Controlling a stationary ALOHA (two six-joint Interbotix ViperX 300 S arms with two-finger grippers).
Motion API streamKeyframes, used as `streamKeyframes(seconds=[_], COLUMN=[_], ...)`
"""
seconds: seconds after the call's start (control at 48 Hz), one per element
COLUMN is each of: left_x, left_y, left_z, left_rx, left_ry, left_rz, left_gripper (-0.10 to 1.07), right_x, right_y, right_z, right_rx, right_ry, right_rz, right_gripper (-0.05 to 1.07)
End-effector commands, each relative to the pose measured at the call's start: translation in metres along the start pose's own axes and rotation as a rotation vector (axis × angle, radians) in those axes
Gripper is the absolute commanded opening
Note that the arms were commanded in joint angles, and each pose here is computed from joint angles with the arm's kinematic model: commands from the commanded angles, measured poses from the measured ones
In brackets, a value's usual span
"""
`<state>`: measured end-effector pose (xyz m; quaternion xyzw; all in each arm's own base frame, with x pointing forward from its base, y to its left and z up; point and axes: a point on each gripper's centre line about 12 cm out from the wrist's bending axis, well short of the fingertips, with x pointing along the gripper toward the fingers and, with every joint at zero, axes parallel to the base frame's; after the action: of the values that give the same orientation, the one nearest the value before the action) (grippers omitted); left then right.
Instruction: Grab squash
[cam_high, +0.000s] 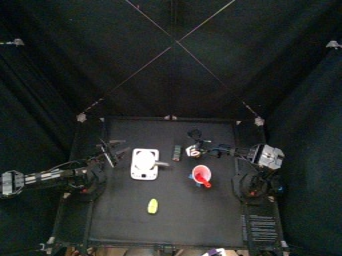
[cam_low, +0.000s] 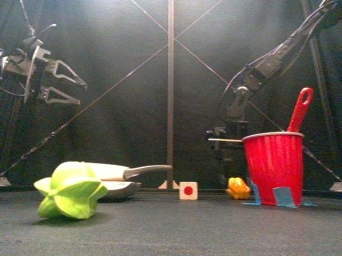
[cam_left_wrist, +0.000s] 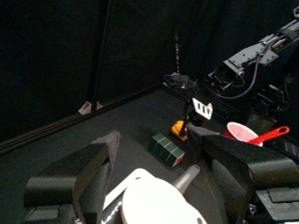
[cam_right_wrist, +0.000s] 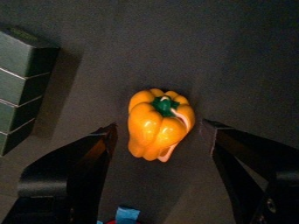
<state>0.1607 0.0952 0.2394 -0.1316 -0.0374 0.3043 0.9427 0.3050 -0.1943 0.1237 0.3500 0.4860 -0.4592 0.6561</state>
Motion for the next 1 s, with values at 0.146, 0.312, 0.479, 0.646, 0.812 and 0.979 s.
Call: streamKeyframes(seconds=[0.146,0.312,0.479,0.646,0.812,0.979], left_x=[0.002,0.002,0.002,0.002,0.002,0.002], left_y=[-0.001,-0.001,-0.001,-0.001,-0.001,-0.001], left_z=[0.005,0.005,0.005,0.004,0.004,0.005], left_rx=[0.002,0.004,0.002,0.002,0.002,0.002], left_ry=[-0.013,-0.013,-0.013,-0.012,-0.012,-0.013], left_rz=[0.0,0.0,0.0,-0.001,-0.001,0.0], left_gripper=[0.96,0.96,0.96,0.96,0.96,0.96], right_x=[-0.002,0.001,0.004,0.005,0.005,0.002], right_y=[0.002,0.003,0.002,0.002,0.002,0.002], right_z=[0.007,0.007,0.006,0.005,0.005,0.004], right_rx=[0.016,0.014,0.014,0.017,0.019,0.026], right_ry=[-0.019,-0.018,-0.01,-0.007,-0.005,0.003], right_rz=[0.019,0.02,0.013,0.014,0.012,0.013], right_gripper=[1.04,1.04,1.03,1.0,0.91,0.8])
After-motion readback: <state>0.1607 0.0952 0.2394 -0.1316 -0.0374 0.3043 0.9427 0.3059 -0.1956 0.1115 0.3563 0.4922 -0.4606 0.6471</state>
